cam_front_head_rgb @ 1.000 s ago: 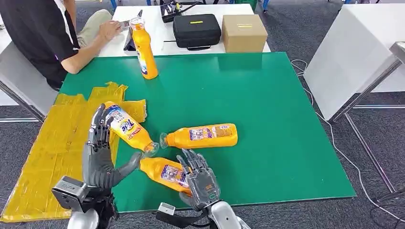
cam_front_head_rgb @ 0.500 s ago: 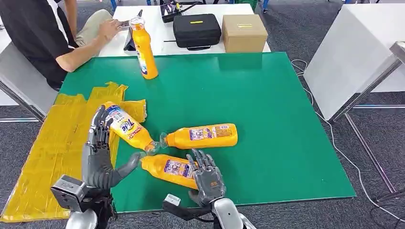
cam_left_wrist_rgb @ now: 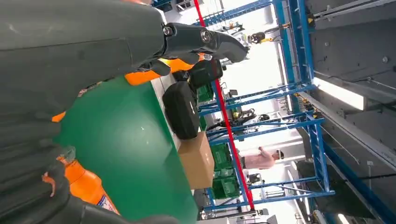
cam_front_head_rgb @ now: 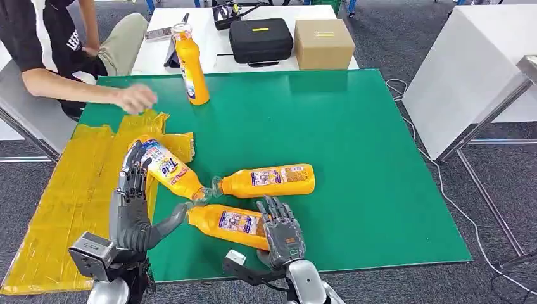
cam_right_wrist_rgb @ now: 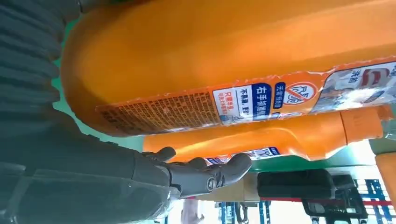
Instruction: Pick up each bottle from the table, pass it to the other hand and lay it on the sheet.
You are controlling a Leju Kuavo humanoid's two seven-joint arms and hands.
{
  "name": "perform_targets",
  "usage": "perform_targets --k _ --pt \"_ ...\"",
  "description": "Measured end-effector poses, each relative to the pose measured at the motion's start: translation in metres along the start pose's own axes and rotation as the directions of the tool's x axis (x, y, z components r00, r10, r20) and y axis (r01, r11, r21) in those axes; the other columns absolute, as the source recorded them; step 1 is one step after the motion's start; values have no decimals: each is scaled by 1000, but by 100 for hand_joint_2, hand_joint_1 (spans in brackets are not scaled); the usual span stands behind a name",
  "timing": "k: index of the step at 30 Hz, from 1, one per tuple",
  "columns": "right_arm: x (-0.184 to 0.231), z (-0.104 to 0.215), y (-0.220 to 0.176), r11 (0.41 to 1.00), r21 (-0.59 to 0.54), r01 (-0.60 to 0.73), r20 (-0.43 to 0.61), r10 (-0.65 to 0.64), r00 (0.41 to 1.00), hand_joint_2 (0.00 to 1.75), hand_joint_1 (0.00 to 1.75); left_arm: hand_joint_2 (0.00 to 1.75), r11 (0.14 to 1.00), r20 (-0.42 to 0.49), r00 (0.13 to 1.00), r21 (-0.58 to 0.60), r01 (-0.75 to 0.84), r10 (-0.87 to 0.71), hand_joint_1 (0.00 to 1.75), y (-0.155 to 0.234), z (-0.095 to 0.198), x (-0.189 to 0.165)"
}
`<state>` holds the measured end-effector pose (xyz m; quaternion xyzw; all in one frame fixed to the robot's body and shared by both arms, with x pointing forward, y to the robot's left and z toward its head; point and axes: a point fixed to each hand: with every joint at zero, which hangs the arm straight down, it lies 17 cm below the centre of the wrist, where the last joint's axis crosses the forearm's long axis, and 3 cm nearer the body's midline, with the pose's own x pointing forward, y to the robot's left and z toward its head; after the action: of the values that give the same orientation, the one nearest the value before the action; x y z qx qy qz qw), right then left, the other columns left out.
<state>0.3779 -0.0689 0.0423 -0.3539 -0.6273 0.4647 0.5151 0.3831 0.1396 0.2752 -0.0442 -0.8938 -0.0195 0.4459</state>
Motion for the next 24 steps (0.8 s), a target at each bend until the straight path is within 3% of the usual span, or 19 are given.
perform_targets --k 12,19,20,24 --pt "-4 0 0 1000 3 -11 -15 12 1000 175 0 175 1000 -1 1000 -6 0 0 0 -1 1 0" --pt "-18 -4 1 999 20 -39 -80 41 996 175 0 175 1000 -6 1000 -6 1 -1 0 0 1 -2" --pt "-21 -5 1 999 24 -41 -88 43 995 175 175 175 1000 -8 1000 -6 1 -1 0 1 2 -2" --pt "-28 -5 18 994 111 -23 -102 34 994 175 175 175 1000 -17 1000 -8 0 -1 0 1 3 -4"
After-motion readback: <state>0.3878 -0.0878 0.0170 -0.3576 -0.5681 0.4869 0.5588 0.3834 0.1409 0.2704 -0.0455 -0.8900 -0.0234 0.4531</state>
